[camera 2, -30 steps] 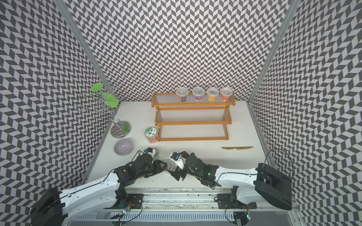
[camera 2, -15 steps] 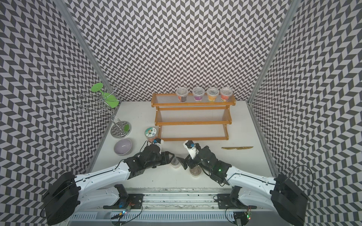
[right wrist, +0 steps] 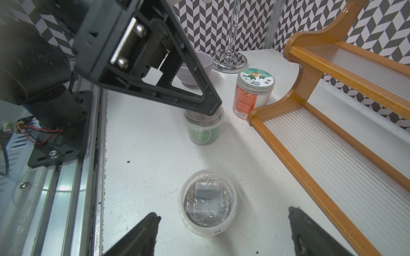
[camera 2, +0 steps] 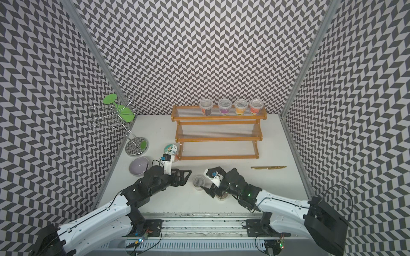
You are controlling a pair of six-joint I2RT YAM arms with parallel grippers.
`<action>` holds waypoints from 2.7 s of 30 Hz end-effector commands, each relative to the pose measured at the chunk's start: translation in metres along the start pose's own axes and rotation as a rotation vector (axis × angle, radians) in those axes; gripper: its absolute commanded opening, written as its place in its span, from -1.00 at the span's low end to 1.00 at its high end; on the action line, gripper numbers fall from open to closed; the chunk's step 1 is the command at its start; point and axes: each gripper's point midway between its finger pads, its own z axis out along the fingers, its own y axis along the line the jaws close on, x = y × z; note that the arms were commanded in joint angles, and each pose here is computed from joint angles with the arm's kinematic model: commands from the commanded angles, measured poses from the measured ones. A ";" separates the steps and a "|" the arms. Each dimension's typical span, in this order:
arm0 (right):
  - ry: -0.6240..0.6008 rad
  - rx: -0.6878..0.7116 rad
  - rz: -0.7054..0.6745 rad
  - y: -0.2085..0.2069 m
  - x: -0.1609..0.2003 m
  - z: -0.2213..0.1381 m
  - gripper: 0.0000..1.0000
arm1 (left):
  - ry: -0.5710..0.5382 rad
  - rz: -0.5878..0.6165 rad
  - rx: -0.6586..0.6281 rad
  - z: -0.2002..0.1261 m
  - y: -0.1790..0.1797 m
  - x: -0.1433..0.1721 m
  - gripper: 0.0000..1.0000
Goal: Place the seed container on the shelf
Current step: Move the seed jar to the center of the board, then pick up the seed jar at the center of the board.
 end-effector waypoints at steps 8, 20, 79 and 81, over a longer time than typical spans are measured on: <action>0.061 -0.053 -0.110 0.005 0.005 0.016 0.72 | 0.013 0.102 0.166 -0.002 -0.025 0.006 0.99; 0.069 -0.116 -0.067 0.016 0.022 0.043 0.68 | 0.145 -0.012 0.169 0.003 -0.014 0.045 0.70; 0.050 -0.228 0.063 0.020 0.045 0.075 0.55 | 0.299 0.031 0.049 0.035 0.006 0.070 -0.04; 0.050 -0.230 0.065 0.020 0.046 0.075 0.55 | 0.301 0.029 0.051 0.035 0.006 0.071 -0.06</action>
